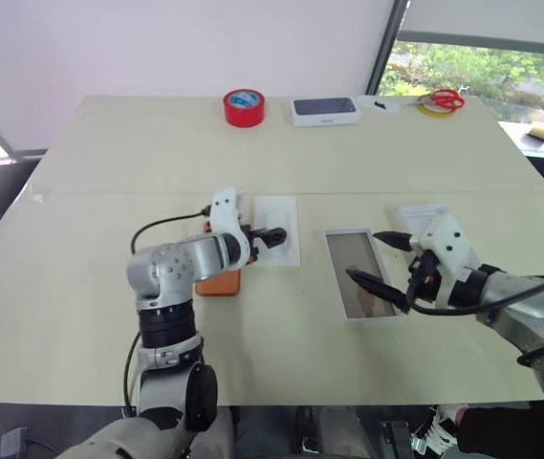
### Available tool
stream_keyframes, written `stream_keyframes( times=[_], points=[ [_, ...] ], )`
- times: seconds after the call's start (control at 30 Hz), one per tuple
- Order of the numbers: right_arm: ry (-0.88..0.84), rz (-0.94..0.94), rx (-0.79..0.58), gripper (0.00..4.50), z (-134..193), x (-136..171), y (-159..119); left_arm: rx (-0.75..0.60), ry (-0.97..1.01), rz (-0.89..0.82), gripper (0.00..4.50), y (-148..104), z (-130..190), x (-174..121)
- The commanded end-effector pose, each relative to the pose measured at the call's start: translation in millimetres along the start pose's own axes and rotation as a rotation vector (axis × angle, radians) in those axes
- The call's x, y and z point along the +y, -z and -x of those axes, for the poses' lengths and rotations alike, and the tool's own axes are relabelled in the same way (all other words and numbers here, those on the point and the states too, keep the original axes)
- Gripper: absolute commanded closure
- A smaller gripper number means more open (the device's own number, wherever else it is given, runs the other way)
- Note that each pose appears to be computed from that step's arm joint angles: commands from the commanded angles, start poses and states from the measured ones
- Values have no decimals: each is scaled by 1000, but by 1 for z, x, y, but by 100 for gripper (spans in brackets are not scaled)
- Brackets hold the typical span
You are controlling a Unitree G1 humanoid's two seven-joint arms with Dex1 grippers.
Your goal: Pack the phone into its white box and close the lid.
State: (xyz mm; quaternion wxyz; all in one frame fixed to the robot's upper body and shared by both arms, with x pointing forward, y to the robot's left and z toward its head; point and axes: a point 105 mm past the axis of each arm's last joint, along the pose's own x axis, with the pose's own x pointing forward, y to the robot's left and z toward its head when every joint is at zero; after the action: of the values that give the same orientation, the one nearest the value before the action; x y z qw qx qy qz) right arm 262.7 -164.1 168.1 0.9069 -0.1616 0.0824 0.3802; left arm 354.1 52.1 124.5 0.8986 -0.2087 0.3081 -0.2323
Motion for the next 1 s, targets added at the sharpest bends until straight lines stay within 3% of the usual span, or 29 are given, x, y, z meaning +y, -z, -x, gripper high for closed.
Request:
stream_keyframes(
  times=[0.03, 0.13, 0.37, 0.57, 0.73, 0.87, 1.0],
  points=[
    [-9, 33, -33, 4, 2, 6, -11, -21, 7, 26, 0, -8, -4, -3],
    [-37, 36, -13, 0, 3, 11, -9, -29, -11, 47, 83, -10, -6, 1],
    [-163, 75, 134, 0, 12, 26, 12, -36, -28, 65, 434, -11, -5, 7],
    [-326, 163, 272, 0, 14, 44, 36, -62, 12, 140, 445, -14, -1, 8],
    [-371, 233, 364, 0, 11, 40, 57, -70, 69, 194, 445, -14, 4, 7],
    [-416, 291, 431, 132, 8, 33, 73, -93, 122, 213, 450, -20, 13, 6],
    [-441, 318, 430, 349, 4, 32, 75, -116, 125, 227, 450, -25, 19, 10]
  ],
)
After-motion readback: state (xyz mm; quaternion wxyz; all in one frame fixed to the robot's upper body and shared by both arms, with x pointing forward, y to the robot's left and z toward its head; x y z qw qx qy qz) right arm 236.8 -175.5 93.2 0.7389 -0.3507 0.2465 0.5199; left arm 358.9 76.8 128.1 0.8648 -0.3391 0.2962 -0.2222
